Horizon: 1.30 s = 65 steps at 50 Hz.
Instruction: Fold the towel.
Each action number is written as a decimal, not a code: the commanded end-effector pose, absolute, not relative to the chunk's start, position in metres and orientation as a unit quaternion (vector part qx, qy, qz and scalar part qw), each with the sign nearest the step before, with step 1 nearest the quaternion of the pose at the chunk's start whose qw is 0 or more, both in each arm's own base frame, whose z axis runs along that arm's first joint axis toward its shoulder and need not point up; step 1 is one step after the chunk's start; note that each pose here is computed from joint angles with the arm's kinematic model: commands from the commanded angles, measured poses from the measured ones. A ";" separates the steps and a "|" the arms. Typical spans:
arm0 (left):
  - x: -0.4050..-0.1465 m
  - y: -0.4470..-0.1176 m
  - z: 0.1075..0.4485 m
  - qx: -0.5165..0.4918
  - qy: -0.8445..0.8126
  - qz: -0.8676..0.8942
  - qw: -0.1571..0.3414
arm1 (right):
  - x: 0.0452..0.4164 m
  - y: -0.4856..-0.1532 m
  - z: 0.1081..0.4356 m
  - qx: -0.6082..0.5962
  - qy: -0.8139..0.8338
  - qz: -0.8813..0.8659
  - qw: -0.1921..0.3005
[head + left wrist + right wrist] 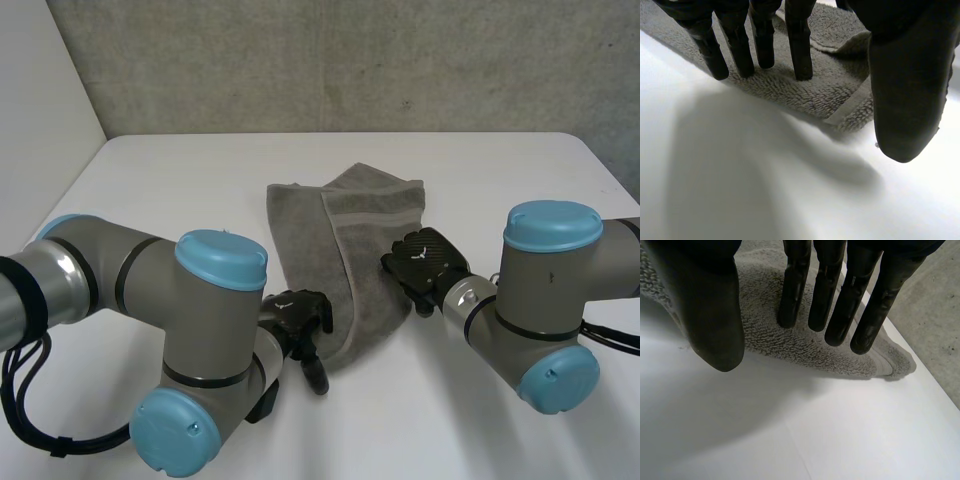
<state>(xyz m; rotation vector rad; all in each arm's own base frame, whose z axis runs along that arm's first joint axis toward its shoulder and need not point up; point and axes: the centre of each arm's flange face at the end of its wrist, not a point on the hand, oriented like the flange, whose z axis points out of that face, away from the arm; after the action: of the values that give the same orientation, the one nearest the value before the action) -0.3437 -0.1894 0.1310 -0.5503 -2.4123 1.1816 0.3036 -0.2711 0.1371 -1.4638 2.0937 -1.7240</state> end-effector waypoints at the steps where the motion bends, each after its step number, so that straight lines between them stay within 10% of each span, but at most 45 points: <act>1: -0.347 -0.184 0.131 -0.168 -0.861 0.422 0.228 | 0.304 -0.270 0.136 -0.474 0.679 -0.559 0.029; 24: -0.358 -0.185 0.125 -0.159 -0.835 0.456 0.263 | 0.305 -0.270 0.140 -0.472 0.679 -0.562 0.031; 37: -0.345 -0.176 0.142 -0.162 -0.833 0.460 0.262 | 0.329 -0.279 0.204 -0.496 0.616 -0.603 0.105; 65: -0.328 -0.164 0.153 -0.159 -0.834 0.461 0.258 | 0.393 -0.305 0.157 -0.594 0.583 -0.547 0.088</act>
<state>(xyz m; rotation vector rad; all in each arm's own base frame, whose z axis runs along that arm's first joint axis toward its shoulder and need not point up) -0.3283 -0.1622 0.1524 -0.4365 -2.2625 1.2459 0.3901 -0.3063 0.1379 -1.7768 1.7565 -1.5587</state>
